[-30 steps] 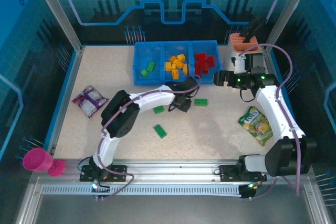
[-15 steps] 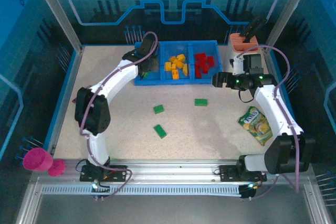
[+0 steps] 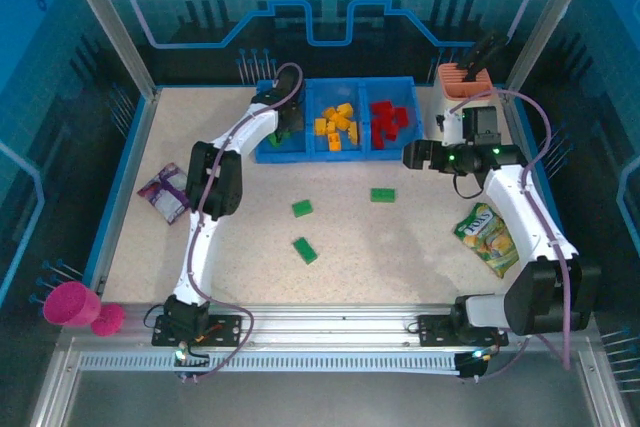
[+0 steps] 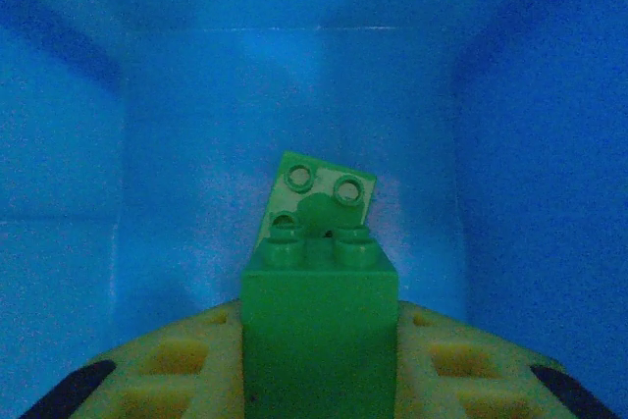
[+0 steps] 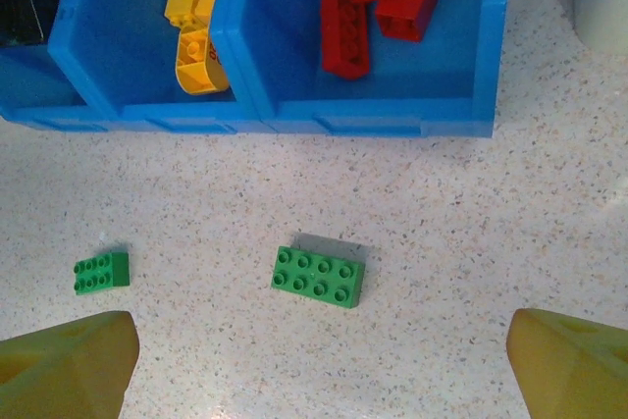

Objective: Sort the legos into containers by color
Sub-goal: Place the lego in the container.

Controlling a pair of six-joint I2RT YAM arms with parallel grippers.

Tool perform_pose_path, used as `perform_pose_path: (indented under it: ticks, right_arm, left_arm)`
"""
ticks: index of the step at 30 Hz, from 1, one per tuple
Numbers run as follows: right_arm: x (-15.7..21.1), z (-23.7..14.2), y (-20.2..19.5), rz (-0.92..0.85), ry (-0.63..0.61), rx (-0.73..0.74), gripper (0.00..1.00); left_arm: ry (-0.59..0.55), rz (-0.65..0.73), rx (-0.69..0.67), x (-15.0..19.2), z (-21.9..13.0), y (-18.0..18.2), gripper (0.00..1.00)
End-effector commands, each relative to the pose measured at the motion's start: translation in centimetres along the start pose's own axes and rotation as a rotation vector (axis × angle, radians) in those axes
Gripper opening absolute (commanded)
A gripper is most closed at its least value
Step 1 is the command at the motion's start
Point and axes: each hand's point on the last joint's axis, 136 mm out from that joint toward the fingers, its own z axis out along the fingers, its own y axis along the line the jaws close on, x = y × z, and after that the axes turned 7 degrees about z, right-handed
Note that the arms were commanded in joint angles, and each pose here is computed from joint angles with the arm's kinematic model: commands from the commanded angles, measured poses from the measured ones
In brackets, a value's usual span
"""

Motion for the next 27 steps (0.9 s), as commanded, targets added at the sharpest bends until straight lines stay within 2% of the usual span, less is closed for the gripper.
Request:
perform_pose_path:
  ticks: [1, 6, 11, 18, 21, 24, 27]
  right_arm:
    - [0.7, 0.4, 1.3, -0.007, 0.004, -0.032, 0.97]
    - [1.9, 1.5, 1.9, -0.017, 0.036, -0.043, 0.97]
    - [2.5, 2.1, 2.1, -0.029, 0.053, -0.043, 0.97]
    - [2.7, 2.0, 2.7, -0.039, 0.049, -0.050, 0.95]
    - [2.6, 1.8, 2.7, -0.048, 0.046, -0.042, 0.95]
    - [2.4, 1.4, 2.4, -0.061, 0.033, -0.015, 0.95]
    - [2.2, 0.6, 2.1, -0.072, 0.018, 0.014, 0.96]
  left_arm:
    - [-0.005, -0.050, 0.049, -0.7, -0.8, -0.9, 0.31]
    - [-0.032, -0.056, 0.047, -0.7, -2.4, -0.5, 0.42]
    - [-0.097, -0.032, 0.022, -2.1, -6.5, 0.7, 0.52]
    - [-0.205, -0.017, 0.038, -3.6, -13.7, 1.8, 0.54]
    - [-0.223, 0.029, 0.095, -2.9, -16.5, 0.4, 0.54]
    - [-0.220, 0.259, 0.182, -0.7, -18.2, -4.4, 0.55]
    - [-0.207, 0.616, 0.147, 2.9, -18.7, -9.2, 0.58]
